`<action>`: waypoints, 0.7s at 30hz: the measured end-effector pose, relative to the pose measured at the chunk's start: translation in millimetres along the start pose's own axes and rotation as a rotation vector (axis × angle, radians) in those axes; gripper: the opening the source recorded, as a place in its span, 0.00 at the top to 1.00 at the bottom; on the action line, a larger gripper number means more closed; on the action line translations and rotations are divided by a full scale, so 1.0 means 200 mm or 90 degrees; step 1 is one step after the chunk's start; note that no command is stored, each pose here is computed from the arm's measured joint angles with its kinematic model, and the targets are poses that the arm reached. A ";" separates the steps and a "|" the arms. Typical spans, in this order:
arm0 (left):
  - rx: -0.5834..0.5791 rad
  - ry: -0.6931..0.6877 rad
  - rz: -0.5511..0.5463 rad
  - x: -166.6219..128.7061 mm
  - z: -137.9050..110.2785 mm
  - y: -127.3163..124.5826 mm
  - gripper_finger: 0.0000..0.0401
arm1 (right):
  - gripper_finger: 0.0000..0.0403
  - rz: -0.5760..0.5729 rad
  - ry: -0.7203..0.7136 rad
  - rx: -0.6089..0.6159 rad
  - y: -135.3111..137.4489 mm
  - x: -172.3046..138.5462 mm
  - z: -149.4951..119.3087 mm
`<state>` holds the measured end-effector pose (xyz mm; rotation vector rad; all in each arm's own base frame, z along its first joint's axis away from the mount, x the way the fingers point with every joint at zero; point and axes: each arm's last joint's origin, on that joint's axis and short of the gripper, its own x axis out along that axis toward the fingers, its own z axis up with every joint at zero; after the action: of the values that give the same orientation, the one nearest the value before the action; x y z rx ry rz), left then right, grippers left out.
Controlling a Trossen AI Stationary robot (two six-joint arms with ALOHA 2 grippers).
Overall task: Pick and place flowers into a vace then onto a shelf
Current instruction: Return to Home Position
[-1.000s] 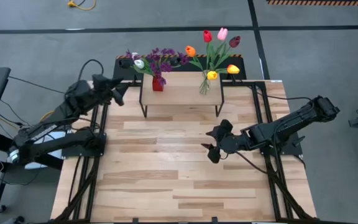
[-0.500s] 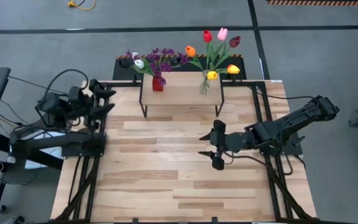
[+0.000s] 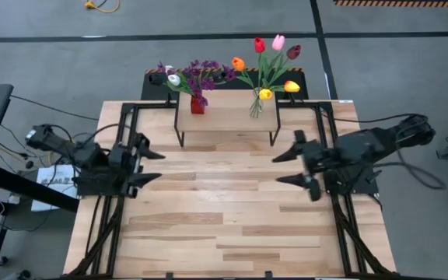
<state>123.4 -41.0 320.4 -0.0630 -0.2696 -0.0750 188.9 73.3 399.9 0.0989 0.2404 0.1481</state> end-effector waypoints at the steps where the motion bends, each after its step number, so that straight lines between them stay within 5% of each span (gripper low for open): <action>1: 0.001 0.004 -0.005 -0.03 -0.01 -0.01 0.40 | 0.37 0.007 0.001 -0.002 0.00 -0.04 0.00; 5: -0.014 -0.015 -0.034 -0.13 -0.02 -0.02 0.40 | 0.37 0.028 -0.017 0.000 0.01 -0.15 -0.07; 11: -0.066 -0.024 -0.183 -0.22 -0.07 -0.02 0.40 | 0.37 -0.026 -0.058 0.048 -0.04 -0.21 -0.36; 21: -0.106 0.001 -0.168 -0.22 -0.23 -0.02 0.40 | 0.37 0.022 -0.172 0.083 -0.14 -0.23 -0.91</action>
<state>92.1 -45.8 263.8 -0.1923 -0.2685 -0.3604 103.5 52.2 231.9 0.2513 -0.0212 0.1518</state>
